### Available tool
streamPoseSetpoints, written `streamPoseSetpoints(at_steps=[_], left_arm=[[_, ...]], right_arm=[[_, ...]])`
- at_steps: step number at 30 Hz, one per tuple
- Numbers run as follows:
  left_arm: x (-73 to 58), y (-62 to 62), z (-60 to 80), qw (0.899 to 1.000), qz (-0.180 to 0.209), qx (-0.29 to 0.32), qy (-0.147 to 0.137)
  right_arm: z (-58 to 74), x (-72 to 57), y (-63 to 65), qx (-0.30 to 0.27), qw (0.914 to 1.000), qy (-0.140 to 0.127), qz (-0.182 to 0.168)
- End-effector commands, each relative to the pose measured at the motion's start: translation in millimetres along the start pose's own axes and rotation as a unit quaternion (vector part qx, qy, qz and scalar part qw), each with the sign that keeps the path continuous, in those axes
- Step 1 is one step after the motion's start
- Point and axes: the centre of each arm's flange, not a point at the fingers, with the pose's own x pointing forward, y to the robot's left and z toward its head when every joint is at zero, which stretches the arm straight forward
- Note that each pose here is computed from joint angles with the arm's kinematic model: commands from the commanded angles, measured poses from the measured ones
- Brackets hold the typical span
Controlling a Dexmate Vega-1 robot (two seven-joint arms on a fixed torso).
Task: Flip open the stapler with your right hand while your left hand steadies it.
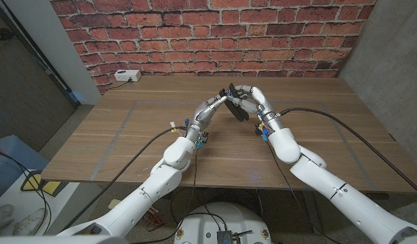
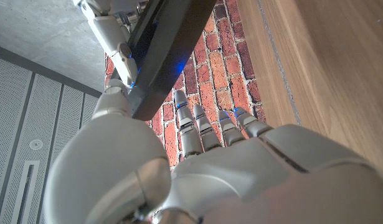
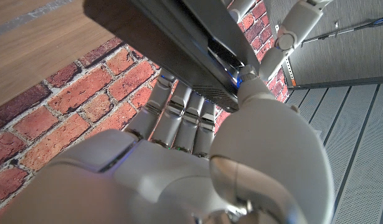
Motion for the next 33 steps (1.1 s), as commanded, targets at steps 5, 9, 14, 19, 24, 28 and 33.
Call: streamPoseSetpoints(at_steps=[5, 9, 14, 19, 24, 28, 33], left_arm=[[9.3, -9.8, -2.0, 1.0, -0.01, -0.014, -0.008], [11.4, -12.5, -2.2, 1.0, -0.011, -0.016, -0.009], [13.1, -15.2, -2.9, 1.0, -0.011, -0.02, -0.008], [13.7, -17.6, -4.4, 1.0, -0.011, -0.022, -0.007], [12.6, -18.7, -5.4, 1.0, -0.008, -0.026, -0.008], [11.0, -18.8, -6.1, 0.999, -0.006, -0.032, -0.009], [9.6, -19.1, -7.1, 0.999, -0.004, -0.043, -0.013]], right_arm=[[-7.7, 1.9, -3.9, -0.005, 1.0, -0.001, -0.008], [-9.0, 2.0, -5.2, -0.006, 0.9999, -0.002, -0.009], [-10.5, 0.5, -7.7, -0.007, 0.9999, -0.001, -0.012], [-11.5, -1.7, -10.4, -0.006, 0.9998, 0.0, -0.018], [-12.3, -3.8, -12.6, -0.006, 0.9998, 0.003, -0.021], [-12.2, -5.2, -12.7, -0.007, 0.9997, 0.004, -0.022], [-11.6, -6.2, -11.0, -0.006, 0.9998, 0.005, -0.021]])
